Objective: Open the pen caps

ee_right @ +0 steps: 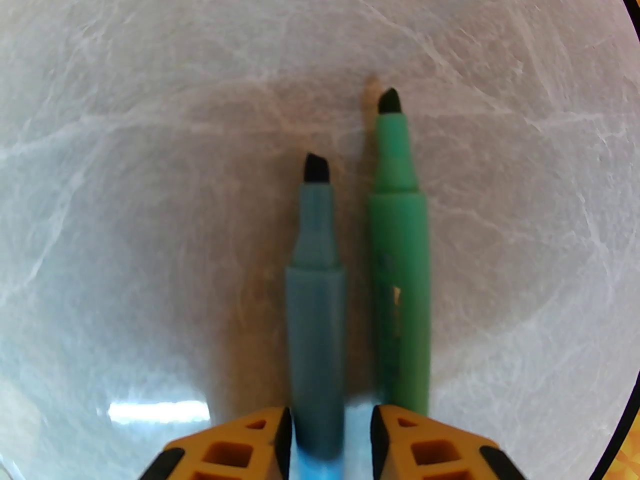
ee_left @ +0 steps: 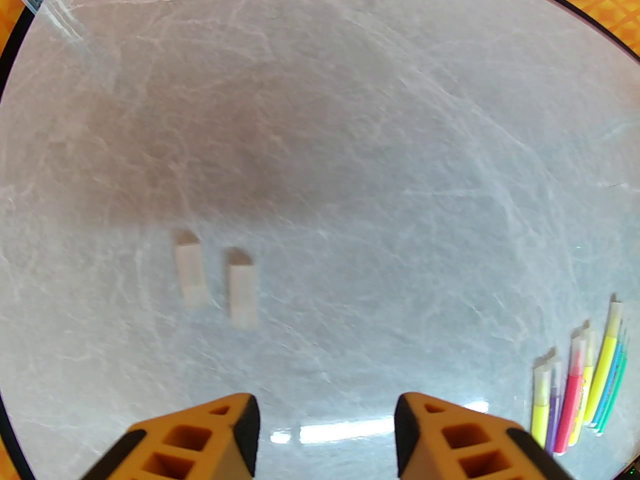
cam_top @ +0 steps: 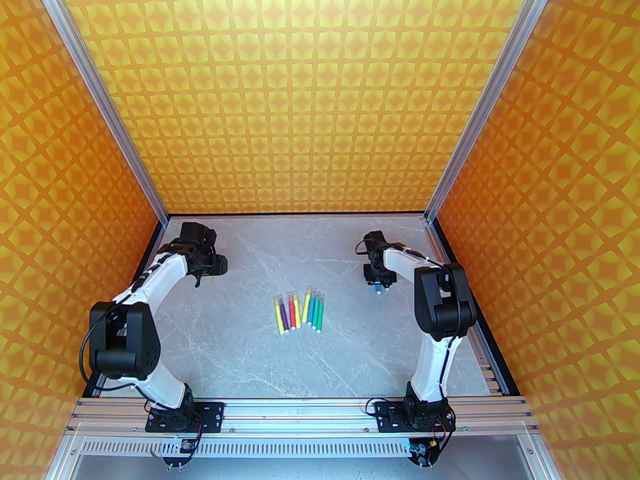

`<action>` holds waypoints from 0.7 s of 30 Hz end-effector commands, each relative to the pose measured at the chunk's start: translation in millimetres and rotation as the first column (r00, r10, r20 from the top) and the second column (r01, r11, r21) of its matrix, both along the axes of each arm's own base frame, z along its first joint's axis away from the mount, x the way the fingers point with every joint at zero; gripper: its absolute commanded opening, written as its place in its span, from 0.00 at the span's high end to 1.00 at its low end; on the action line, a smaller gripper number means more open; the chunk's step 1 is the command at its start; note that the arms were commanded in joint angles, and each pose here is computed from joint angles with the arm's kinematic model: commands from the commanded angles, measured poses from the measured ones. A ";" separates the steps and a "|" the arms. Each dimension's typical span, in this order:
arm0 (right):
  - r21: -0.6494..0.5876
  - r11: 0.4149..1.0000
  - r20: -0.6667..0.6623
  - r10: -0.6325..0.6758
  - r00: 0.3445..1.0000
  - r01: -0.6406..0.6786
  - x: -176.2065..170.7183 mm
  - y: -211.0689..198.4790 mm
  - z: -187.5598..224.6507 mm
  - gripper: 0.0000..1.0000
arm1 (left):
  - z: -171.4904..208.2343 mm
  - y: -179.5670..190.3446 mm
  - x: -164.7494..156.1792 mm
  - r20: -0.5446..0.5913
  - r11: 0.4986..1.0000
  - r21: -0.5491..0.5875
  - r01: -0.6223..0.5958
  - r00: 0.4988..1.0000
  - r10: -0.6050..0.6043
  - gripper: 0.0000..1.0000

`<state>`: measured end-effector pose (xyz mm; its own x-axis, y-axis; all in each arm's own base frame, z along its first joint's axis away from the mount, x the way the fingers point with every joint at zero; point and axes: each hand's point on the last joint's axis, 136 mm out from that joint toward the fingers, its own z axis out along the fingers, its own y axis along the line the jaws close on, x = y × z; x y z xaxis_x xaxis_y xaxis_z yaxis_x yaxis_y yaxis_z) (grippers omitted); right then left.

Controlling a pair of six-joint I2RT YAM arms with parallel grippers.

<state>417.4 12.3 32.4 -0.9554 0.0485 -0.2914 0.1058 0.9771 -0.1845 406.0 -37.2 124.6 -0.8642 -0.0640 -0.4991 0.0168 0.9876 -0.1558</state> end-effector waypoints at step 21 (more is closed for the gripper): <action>0.271 0.935 0.100 0.208 0.973 -0.227 -98.4 129.8 69.5 0.50 | 28.3 -37.2 -8.5 0.310 0.978 -0.155 0.137 0.947 -0.083 0.28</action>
<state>335.0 132.5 101.3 -0.9185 -0.1107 -0.3795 -0.1401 0.9888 0.0507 392.1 -63.6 137.0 -0.7299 -0.0833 -0.6785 0.1442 0.9515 -0.2719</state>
